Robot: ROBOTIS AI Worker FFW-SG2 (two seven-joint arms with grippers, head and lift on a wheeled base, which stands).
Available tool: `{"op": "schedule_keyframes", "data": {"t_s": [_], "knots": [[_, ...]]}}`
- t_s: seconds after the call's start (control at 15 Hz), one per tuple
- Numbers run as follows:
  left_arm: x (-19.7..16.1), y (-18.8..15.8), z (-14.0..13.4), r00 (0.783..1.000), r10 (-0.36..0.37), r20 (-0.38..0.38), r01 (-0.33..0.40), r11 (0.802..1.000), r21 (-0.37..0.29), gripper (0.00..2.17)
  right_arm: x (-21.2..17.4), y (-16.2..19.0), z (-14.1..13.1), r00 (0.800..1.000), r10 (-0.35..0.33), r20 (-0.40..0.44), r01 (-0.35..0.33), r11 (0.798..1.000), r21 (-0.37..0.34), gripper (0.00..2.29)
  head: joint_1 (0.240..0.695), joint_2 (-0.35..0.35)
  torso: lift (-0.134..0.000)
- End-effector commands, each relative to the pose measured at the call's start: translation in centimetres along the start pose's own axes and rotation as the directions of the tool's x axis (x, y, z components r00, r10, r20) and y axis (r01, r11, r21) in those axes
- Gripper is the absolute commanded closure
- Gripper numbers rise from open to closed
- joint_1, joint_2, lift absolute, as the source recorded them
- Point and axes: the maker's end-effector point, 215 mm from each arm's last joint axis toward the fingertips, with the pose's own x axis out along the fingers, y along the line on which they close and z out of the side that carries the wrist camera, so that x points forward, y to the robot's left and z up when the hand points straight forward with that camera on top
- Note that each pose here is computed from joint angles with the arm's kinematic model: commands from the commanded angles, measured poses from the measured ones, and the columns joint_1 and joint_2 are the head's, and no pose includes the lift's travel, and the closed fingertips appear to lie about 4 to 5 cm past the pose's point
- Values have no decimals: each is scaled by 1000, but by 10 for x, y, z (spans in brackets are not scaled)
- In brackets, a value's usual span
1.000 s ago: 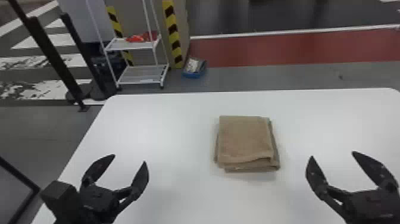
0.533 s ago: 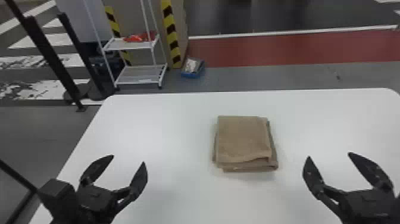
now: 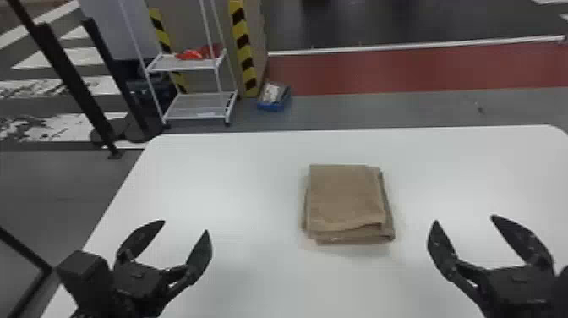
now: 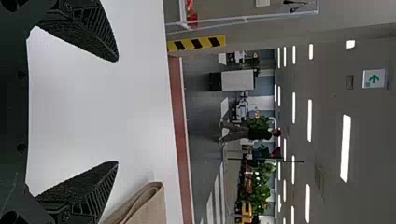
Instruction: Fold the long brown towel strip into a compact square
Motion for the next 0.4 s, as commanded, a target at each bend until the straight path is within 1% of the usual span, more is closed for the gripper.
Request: {"op": "schedule_keyframes", "data": {"t_s": [0.0, 0.33], "knots": [[1, -1, -2, 1000, 2, -2, -2, 1000, -9, 100, 2, -1, -3, 1000, -1, -3, 1, 1000, 2, 83, 695, 167, -125], [1, -2, -1, 1000, 0, 3, 0, 1000, -8, 100, 4, -2, -3, 1000, -3, -1, 3, 1000, 5, 83, 695, 163, -125]]}}
